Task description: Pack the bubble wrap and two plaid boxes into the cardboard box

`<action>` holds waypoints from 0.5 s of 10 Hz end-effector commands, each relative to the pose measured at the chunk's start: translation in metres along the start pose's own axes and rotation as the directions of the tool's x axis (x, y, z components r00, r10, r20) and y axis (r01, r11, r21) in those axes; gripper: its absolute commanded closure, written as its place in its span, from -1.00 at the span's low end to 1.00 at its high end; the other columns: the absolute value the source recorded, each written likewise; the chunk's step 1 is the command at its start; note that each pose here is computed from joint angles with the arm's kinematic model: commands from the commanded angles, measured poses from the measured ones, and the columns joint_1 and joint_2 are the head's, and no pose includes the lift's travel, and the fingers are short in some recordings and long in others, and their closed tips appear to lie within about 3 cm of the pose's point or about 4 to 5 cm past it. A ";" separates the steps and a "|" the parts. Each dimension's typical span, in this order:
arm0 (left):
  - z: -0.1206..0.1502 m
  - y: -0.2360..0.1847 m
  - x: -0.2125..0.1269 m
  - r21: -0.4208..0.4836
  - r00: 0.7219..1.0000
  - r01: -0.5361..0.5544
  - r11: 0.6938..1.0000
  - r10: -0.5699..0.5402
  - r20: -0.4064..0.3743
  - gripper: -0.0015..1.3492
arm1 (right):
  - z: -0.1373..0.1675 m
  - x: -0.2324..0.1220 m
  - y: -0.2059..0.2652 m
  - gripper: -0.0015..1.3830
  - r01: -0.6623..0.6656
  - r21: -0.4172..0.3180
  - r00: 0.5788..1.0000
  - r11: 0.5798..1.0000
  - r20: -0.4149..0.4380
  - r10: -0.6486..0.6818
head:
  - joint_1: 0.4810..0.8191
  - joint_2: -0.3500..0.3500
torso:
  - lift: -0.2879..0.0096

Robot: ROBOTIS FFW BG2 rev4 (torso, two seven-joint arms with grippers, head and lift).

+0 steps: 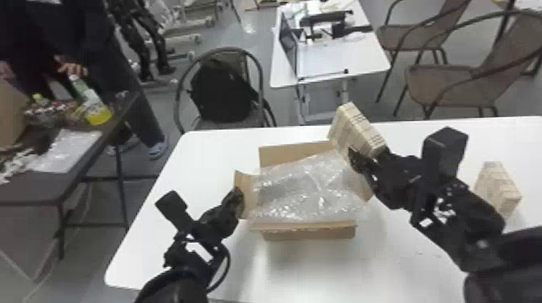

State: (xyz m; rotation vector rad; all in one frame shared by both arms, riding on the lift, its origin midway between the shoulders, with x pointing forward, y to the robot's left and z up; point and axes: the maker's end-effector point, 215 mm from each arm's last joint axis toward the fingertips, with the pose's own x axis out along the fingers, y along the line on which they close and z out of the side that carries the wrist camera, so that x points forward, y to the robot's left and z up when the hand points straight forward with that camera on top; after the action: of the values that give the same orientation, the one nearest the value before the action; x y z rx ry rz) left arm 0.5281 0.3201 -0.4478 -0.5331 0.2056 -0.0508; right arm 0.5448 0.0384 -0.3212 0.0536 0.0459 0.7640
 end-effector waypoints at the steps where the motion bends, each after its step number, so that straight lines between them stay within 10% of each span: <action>1: -0.007 -0.014 0.008 -0.011 1.000 0.024 1.000 -0.024 -0.010 0.80 | -0.008 0.027 0.031 0.46 -0.136 0.052 0.989 0.989 -0.050 0.139 | 0.27 1.00 | 0.60; 5: -0.004 -0.015 0.011 -0.018 1.000 0.027 0.999 -0.027 -0.002 0.80 | -0.013 0.021 0.046 0.46 -0.155 0.024 0.977 0.988 -0.143 0.156 | 0.27 1.00 | 0.60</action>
State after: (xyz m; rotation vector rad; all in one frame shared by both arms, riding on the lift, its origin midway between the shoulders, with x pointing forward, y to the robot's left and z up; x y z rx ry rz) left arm 0.5380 0.3035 -0.4453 -0.5491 0.2034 -0.0787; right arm 0.5297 0.0905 -0.3319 0.0260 0.1816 0.9300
